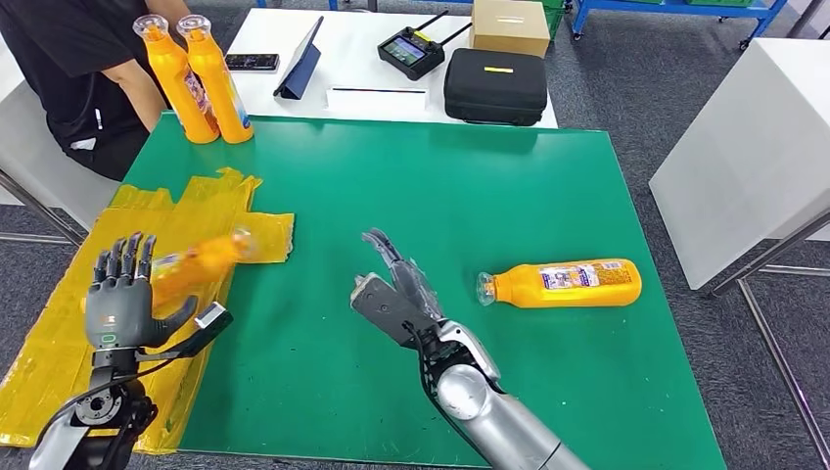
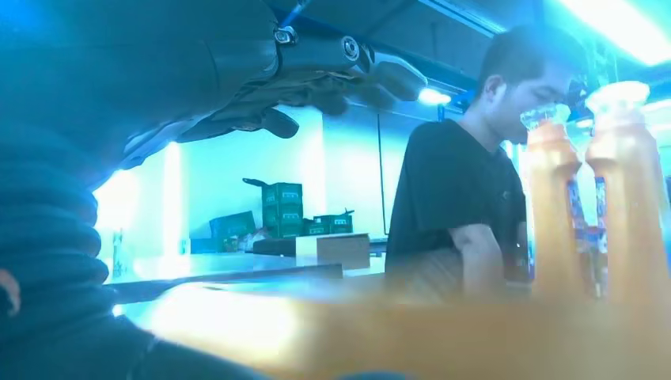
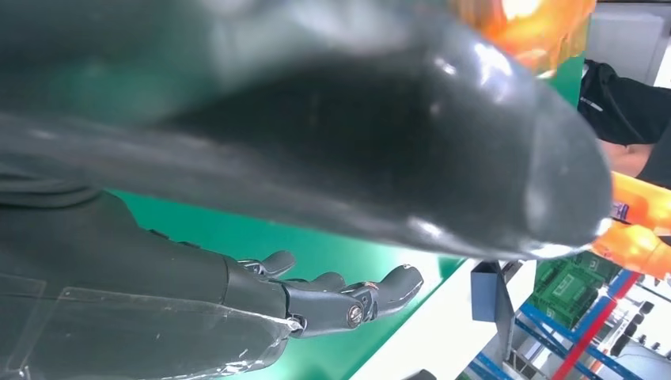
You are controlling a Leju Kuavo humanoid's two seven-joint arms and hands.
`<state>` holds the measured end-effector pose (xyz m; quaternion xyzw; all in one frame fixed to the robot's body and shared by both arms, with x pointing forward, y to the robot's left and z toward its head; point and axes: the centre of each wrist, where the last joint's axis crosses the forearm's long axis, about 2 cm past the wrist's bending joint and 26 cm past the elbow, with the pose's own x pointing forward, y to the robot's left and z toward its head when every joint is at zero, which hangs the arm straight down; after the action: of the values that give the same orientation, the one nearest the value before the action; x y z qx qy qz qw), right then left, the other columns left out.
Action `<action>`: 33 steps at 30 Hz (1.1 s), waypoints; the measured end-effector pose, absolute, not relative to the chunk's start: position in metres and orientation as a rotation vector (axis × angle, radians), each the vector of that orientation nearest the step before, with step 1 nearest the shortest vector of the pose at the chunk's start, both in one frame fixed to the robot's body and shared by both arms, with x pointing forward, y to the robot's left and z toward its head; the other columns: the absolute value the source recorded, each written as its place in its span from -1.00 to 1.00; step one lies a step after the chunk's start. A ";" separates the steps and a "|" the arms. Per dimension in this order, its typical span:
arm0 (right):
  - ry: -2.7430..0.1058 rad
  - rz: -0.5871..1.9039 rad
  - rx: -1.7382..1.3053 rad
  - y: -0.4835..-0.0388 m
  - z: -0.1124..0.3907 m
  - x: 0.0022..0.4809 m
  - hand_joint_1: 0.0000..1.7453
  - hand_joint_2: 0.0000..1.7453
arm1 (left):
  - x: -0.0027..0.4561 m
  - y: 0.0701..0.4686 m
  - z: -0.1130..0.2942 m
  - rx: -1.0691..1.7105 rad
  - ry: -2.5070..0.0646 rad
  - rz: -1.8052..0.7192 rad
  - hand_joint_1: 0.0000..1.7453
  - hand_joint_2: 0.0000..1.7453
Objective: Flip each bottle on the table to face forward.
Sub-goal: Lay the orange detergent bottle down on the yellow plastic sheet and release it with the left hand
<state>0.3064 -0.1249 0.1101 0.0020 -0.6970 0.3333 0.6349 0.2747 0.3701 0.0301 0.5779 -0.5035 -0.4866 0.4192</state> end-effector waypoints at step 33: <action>-1.009 1.281 -1.291 -0.465 0.111 0.225 -1.00 1.00 | 0.218 0.321 0.042 0.377 -1.768 0.011 -1.00 -1.00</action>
<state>0.2250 -0.4653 0.1106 -0.5351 -0.4183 0.5313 0.5063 0.2180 0.3207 0.0420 0.1639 -0.7684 0.0048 0.6187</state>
